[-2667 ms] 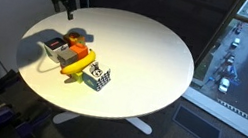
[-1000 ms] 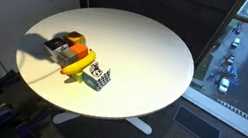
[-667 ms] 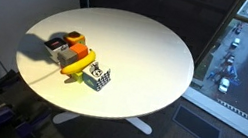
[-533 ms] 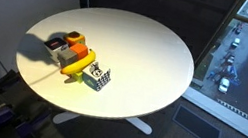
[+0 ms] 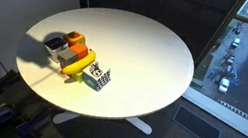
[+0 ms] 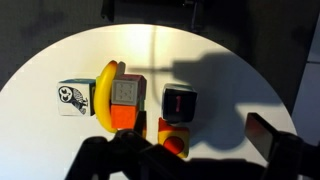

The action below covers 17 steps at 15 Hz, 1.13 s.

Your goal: Put the orange toy on the table

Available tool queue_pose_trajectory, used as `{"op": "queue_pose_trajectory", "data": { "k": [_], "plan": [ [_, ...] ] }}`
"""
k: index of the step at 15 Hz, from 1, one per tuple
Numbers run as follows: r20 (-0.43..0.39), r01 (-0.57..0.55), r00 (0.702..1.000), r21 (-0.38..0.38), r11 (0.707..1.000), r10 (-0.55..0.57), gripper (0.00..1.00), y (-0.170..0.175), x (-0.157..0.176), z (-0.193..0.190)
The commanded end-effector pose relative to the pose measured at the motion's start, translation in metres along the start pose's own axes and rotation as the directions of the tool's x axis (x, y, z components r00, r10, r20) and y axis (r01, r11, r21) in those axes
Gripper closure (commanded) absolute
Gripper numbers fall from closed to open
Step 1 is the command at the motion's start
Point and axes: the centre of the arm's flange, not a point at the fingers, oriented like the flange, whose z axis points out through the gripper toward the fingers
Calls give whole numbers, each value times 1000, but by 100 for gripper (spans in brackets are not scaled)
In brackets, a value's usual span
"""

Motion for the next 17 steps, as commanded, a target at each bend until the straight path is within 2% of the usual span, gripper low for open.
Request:
{"op": "queue_pose_trajectory", "data": {
  "k": [1,6,7,17],
  "plan": [
    [23,-13,1000,18,1000,13,0,0,-18,-7],
    [6,-39,999,17,999,39,0,2,-25,-10],
    [18,-13,1000,5,1000,13,0,0,-13,-5],
    [24,-11,1000,3,1000,11,0,-1,-13,-2]
  ]
}}
